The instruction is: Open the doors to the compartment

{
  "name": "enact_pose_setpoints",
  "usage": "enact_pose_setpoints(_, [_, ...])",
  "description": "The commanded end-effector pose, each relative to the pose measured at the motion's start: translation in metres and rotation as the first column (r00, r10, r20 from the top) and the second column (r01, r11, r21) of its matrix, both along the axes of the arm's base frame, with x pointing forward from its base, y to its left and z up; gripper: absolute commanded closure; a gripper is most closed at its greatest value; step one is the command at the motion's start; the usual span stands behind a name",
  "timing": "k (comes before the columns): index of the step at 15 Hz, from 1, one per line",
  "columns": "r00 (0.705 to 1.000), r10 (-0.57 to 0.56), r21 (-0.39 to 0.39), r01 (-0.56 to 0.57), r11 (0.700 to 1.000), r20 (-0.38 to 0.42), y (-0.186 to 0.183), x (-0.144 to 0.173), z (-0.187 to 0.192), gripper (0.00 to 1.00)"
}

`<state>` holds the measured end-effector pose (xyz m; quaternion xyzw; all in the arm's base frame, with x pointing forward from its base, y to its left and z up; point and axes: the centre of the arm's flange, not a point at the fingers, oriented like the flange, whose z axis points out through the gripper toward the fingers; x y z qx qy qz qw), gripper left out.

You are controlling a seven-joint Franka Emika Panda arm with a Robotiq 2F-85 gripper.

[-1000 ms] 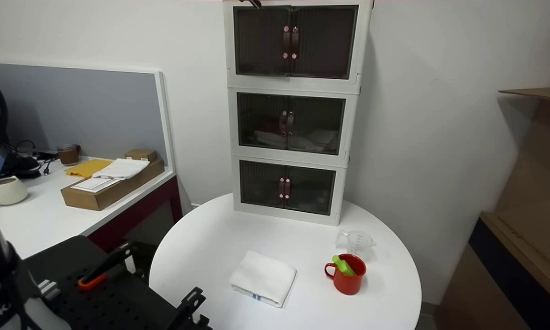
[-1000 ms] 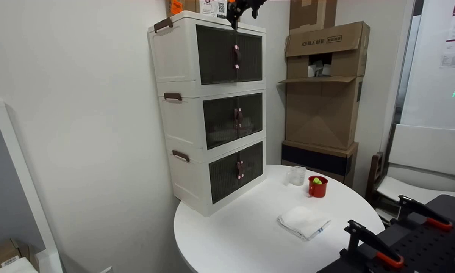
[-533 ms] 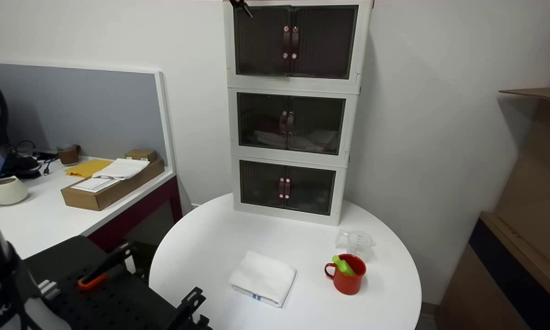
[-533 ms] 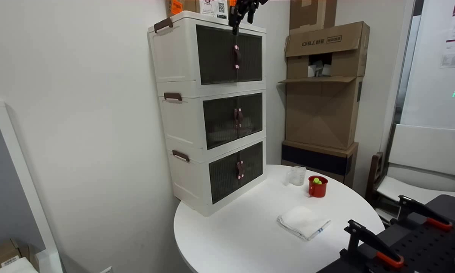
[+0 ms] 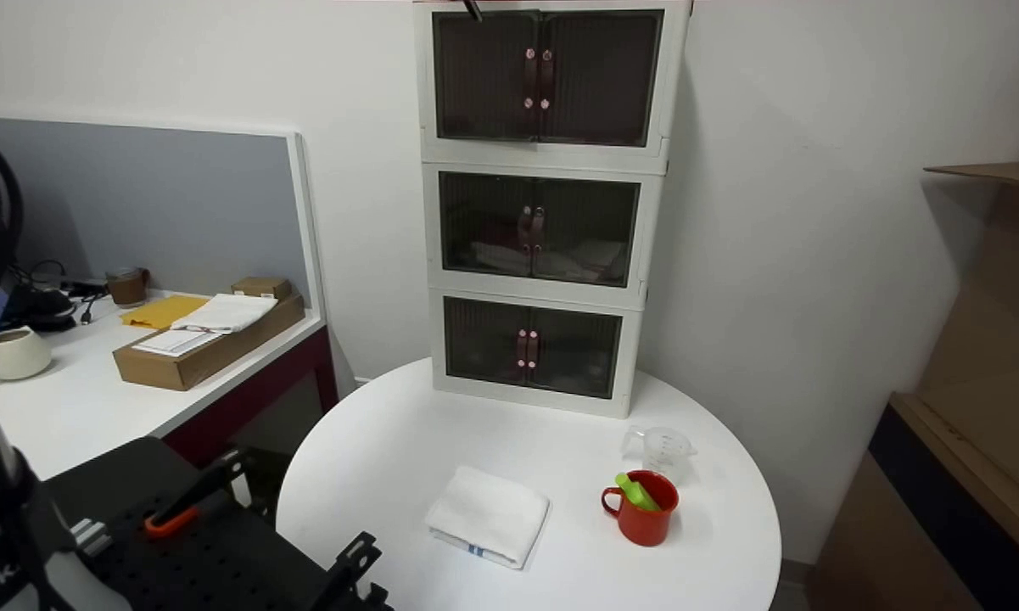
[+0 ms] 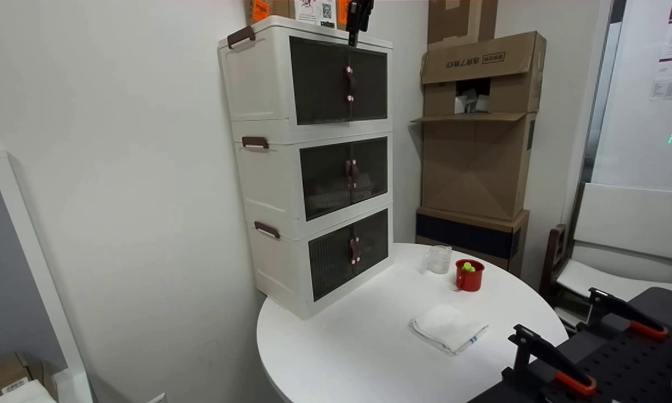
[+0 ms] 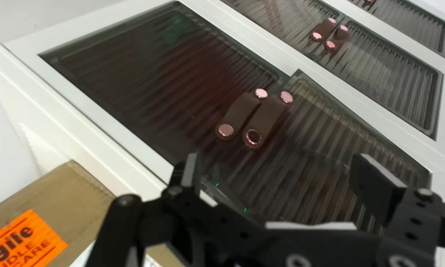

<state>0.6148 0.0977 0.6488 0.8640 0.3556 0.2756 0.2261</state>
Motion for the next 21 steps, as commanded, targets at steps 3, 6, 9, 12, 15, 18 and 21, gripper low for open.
enact_pose_setpoints(3, [0.999, 0.019, -0.024, -0.02, 1.0, -0.047, -0.034, 0.04, 0.029, 0.0])
enact_pose_setpoints(6, [0.997, 0.049, -0.005, -0.049, 0.999, -0.059, -0.034, 0.051, 0.025, 0.0])
enact_pose_setpoints(9, [0.993, 0.102, 0.028, -0.101, 0.995, -0.062, -0.03, 0.06, 0.019, 0.0])
enact_pose_setpoints(12, [0.986, 0.144, 0.053, -0.141, 0.989, -0.078, -0.026, 0.068, 0.011, 0.0])
enact_pose_setpoints(15, [0.981, 0.174, 0.068, -0.168, 0.983, -0.085, -0.022, 0.075, 0.002, 0.0])
enact_pose_setpoints(18, [0.978, 0.188, 0.071, -0.182, 0.981, -0.093, -0.018, 0.079, -0.007, 0.0])
enact_pose_setpoints(21, [0.974, 0.2, 0.071, -0.194, 0.978, -0.102, -0.015, 0.079, -0.011, 0.0])
